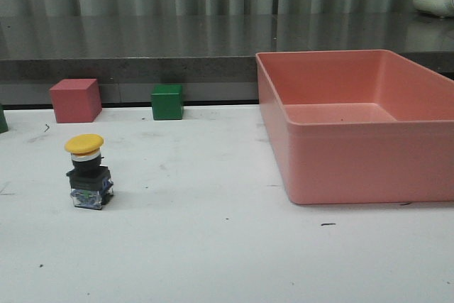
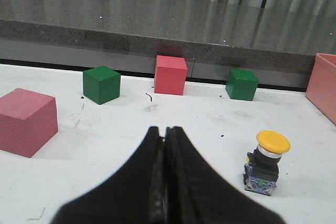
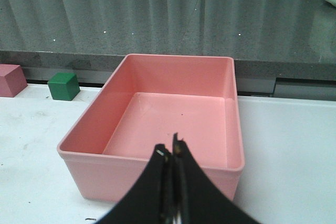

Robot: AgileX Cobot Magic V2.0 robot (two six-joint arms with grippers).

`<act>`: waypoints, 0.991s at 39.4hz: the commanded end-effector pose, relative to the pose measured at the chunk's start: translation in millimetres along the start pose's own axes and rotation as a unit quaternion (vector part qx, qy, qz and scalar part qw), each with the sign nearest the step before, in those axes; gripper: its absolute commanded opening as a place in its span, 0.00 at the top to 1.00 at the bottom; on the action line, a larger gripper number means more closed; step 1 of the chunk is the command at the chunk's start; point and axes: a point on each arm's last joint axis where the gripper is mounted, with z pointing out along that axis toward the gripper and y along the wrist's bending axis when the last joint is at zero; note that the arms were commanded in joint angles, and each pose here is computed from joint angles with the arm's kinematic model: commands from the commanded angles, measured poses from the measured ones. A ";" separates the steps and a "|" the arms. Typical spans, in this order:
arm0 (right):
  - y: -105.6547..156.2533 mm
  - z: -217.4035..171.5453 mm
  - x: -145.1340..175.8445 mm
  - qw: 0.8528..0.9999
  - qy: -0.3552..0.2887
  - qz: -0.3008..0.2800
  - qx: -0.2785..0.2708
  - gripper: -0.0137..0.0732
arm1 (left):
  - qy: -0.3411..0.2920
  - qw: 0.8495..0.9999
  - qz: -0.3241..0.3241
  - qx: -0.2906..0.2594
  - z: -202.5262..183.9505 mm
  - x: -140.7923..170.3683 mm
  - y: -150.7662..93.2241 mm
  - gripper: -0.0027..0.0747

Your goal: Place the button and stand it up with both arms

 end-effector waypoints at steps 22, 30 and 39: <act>-0.1 -1.7 -16.2 0.999 -0.052 -0.008 0.004 0.91 | -0.049 0.999 -0.008 0.003 -1.2 -3.9 0.0 0.99; -2.1 3.7 -2.2 0.999 -0.046 -0.007 0.008 0.91 | -0.049 0.999 -0.008 0.003 -1.2 -3.9 0.0 0.99; -8.8 16.3 43.5 0.999 -0.047 -0.005 0.023 0.91 | -0.049 0.999 -0.008 0.003 -1.2 -3.9 0.0 0.99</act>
